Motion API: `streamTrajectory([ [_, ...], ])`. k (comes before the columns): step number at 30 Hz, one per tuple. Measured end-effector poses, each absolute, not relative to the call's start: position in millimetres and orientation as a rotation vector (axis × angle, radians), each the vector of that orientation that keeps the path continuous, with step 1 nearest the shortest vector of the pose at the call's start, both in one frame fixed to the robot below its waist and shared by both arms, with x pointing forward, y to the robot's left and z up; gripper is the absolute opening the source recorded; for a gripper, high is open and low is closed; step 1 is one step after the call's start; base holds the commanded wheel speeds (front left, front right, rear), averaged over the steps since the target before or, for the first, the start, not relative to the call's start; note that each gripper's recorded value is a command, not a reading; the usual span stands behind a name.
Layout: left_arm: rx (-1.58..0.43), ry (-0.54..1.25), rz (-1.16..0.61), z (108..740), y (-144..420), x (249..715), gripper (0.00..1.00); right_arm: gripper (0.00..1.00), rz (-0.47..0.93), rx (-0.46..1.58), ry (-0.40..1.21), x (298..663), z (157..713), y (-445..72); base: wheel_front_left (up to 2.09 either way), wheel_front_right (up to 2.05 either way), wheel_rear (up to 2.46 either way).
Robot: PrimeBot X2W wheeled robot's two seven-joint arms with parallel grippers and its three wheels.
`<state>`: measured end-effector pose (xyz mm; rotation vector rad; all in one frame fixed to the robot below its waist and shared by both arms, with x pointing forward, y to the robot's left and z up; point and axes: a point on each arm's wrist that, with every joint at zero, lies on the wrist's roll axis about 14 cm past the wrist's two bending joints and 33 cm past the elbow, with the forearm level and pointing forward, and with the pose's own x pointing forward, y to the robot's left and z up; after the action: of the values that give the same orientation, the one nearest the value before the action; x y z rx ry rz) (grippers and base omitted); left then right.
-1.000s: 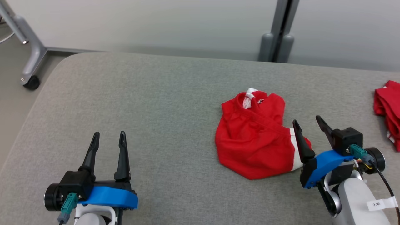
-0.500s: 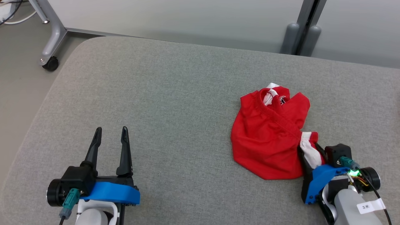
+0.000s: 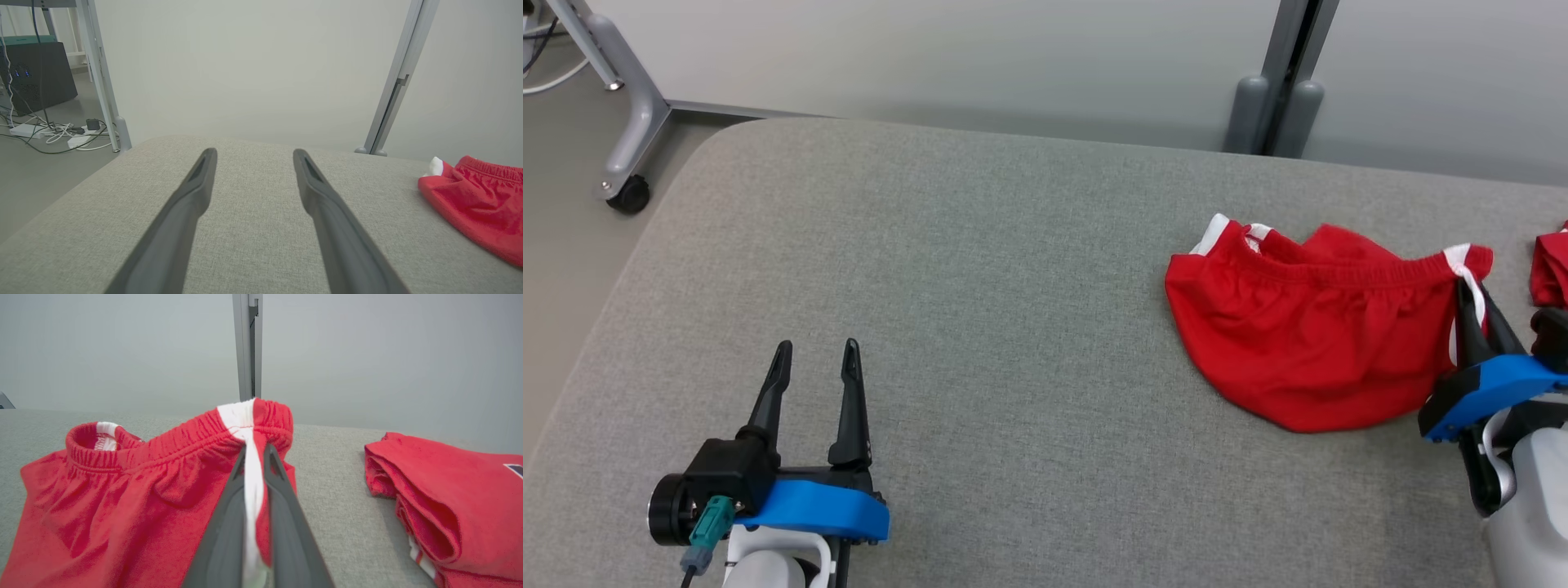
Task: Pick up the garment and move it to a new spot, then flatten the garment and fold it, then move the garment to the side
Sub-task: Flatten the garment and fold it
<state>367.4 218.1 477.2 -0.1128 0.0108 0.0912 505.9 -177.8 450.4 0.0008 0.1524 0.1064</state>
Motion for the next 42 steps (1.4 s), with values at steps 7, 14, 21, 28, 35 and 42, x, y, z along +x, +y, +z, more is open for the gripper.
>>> streamTrajectory([
  [7,-0.119,0.0,0.084,480.6,216.2,359.8,1.0,0.0,0.196,0.031,-0.035,507.8,510.3,-137.8,0.0,0.0,0.0],
  [14,-0.117,-0.023,0.11,488.3,224.6,350.6,1.0,0.0,0.502,0.061,-0.095,471.4,527.3,-21.5,0.0,0.0,0.0],
  [21,-0.129,-0.019,0.175,486.5,242.4,335.7,1.0,0.0,0.794,0.067,0.048,408.0,483.9,67.7,0.0,0.0,0.0],
  [28,-0.136,-0.006,0.226,482.2,254.4,325.6,1.0,0.13,0.971,0.072,0.264,339.9,420.6,102.8,0.0,0.0,0.0],
  [35,-0.137,-0.006,0.223,481.8,252.0,329.2,1.0,1.0,1.003,0.101,0.248,330.7,428.2,109.3,0.0,0.0,0.0],
  [42,-0.141,-0.011,0.19,483.2,242.3,337.3,1.0,1.0,0.896,0.068,0.048,387.6,481.8,91.1,0.0,0.0,0.0],
])
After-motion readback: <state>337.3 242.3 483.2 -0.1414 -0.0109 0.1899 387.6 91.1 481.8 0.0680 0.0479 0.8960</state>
